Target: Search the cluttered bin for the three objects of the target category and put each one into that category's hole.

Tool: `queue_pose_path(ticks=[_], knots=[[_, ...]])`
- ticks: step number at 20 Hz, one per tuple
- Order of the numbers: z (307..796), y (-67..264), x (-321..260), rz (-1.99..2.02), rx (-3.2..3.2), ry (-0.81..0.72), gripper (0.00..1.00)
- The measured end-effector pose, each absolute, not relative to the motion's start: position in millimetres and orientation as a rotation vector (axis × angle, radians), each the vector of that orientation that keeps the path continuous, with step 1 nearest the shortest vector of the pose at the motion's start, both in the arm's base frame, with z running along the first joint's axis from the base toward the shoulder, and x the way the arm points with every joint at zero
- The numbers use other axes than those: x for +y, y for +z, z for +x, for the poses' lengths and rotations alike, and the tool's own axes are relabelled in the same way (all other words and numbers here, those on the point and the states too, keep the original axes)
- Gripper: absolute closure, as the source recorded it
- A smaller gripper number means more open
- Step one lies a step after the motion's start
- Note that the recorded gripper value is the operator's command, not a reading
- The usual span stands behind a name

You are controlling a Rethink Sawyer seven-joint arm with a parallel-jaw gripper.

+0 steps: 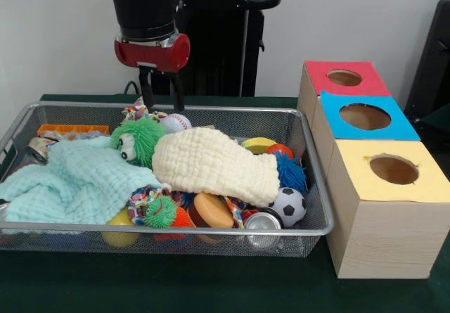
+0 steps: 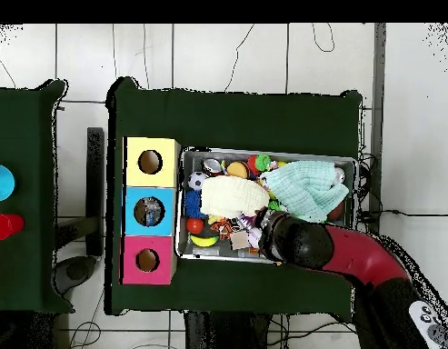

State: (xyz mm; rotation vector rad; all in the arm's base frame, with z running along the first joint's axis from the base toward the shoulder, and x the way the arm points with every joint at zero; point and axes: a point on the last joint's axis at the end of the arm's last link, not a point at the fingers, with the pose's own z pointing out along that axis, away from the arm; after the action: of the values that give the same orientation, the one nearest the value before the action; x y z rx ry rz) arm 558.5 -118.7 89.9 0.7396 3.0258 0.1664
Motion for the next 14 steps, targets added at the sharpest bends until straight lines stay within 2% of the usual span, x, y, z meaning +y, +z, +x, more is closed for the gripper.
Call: queue_pose_path(ticks=[14], knots=[[568.1, 76.9, -166.8, 0.692, 2.976, 0.193, 0.00]])
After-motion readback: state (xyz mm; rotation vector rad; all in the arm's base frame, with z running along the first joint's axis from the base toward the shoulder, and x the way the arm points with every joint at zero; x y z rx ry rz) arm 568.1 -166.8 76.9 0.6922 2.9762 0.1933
